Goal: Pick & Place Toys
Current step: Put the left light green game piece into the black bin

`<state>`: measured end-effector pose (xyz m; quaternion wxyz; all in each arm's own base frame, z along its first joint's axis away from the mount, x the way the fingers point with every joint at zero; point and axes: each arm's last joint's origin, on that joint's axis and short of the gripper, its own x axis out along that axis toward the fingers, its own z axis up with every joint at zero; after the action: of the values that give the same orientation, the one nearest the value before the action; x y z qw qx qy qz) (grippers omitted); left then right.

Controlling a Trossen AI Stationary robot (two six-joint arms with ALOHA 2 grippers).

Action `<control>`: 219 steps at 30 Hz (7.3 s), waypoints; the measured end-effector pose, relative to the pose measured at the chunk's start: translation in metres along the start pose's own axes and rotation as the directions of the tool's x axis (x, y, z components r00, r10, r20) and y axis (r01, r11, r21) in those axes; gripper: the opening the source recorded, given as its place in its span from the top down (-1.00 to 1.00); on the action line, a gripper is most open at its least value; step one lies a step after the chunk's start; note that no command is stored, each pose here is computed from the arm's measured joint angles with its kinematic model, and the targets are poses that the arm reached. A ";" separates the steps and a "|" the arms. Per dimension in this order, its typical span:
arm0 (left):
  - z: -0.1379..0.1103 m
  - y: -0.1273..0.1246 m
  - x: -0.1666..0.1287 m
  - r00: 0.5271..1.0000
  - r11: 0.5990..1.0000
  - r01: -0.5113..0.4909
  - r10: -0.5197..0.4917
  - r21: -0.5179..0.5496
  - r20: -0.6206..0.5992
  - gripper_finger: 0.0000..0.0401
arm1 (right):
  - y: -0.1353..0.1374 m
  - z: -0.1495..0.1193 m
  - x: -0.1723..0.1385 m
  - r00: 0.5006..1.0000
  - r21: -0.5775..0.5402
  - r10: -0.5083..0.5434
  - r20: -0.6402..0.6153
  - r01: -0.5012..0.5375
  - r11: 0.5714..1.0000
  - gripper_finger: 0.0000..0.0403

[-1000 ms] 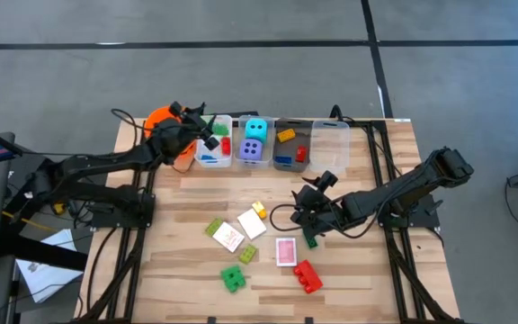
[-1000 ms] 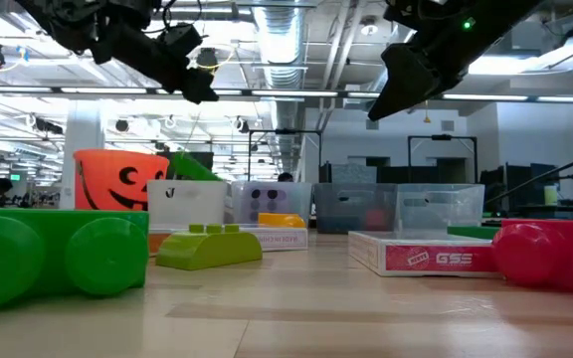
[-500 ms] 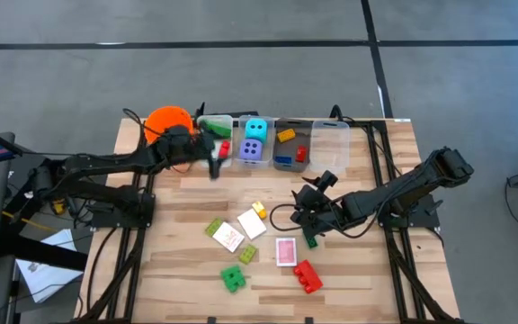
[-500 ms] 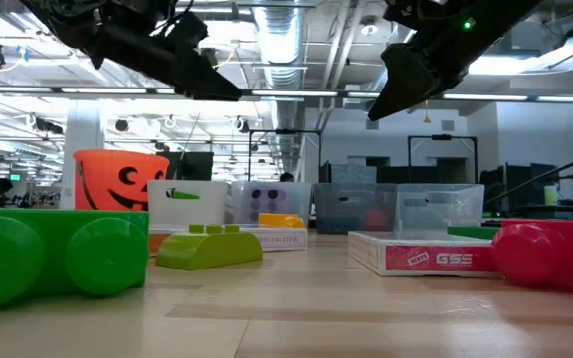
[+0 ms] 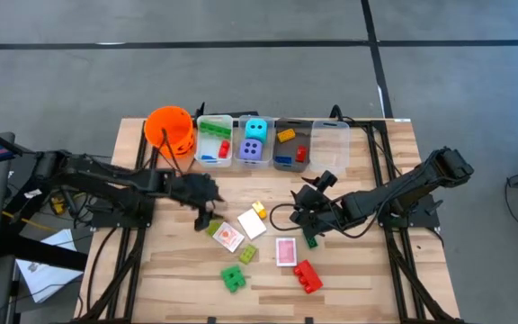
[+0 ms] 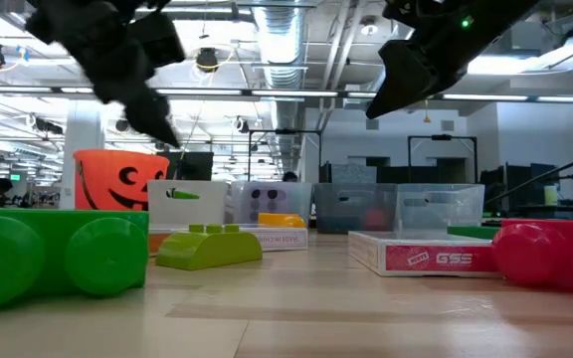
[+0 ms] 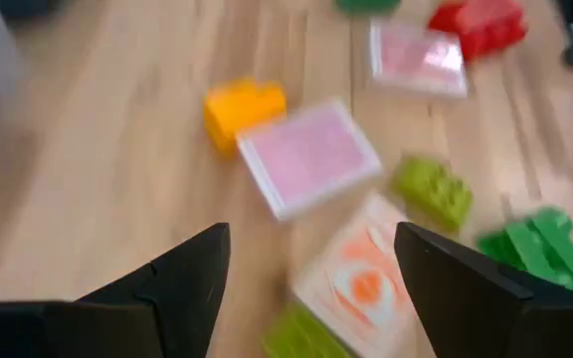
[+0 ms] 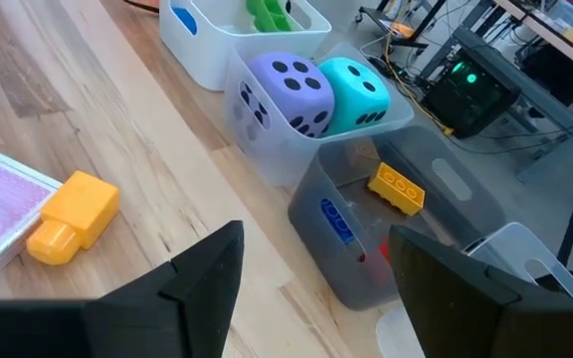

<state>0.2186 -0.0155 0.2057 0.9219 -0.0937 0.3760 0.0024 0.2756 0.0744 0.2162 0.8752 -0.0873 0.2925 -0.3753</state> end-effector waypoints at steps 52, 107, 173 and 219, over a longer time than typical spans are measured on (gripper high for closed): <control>-0.017 -0.081 0.016 0.943 0.939 -0.125 0.213 -0.322 0.256 -0.32 | 0.007 0.002 -0.009 0.998 0.104 0.041 0.040 -0.045 0.994 -0.21; -0.091 -0.122 0.047 0.924 0.882 -0.262 0.347 -0.391 0.163 -0.45 | 0.030 -0.003 -0.046 0.979 0.176 0.121 0.165 -0.149 0.973 -0.21; -0.146 -0.076 0.045 0.904 0.879 -0.323 0.396 -0.351 0.160 -0.59 | 0.025 -0.002 -0.037 0.986 0.172 0.090 0.143 -0.114 0.979 -0.21; -0.138 -0.062 0.079 0.723 0.778 -0.368 0.583 -0.509 0.370 0.30 | 0.025 -0.002 -0.035 0.986 0.193 0.107 0.129 -0.131 0.972 -0.21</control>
<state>0.1844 -0.1061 0.0652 0.9140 -0.1740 0.1214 0.3459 0.2706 0.1170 0.2212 0.9162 -0.0026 0.2056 -0.3439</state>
